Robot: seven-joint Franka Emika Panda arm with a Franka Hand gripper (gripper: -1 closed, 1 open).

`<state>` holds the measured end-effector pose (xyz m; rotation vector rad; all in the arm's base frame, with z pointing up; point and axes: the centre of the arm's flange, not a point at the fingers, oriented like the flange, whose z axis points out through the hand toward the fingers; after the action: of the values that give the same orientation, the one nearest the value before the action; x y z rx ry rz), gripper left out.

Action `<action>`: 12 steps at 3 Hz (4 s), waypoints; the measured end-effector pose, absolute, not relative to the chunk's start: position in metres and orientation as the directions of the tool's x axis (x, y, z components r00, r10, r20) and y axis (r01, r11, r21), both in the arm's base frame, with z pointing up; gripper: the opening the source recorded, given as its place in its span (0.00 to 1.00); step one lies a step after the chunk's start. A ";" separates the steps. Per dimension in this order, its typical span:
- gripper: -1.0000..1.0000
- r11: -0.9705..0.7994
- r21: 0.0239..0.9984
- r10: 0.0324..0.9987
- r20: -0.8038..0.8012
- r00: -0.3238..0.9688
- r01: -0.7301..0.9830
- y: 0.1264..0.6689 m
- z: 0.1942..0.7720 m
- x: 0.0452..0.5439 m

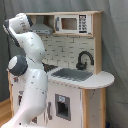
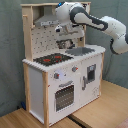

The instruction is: Play with the kitchen

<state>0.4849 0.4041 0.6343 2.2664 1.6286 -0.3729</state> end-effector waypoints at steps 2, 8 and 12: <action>0.00 -0.444 0.125 0.772 -0.449 0.450 0.887 0.361 0.664 0.471; 0.00 -0.416 0.156 0.864 -0.241 0.443 0.896 0.452 0.642 0.442; 0.00 -0.624 0.261 0.711 -0.202 0.674 0.737 0.428 0.614 0.471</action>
<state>0.4712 0.4277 0.6140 2.5682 1.1466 -0.1128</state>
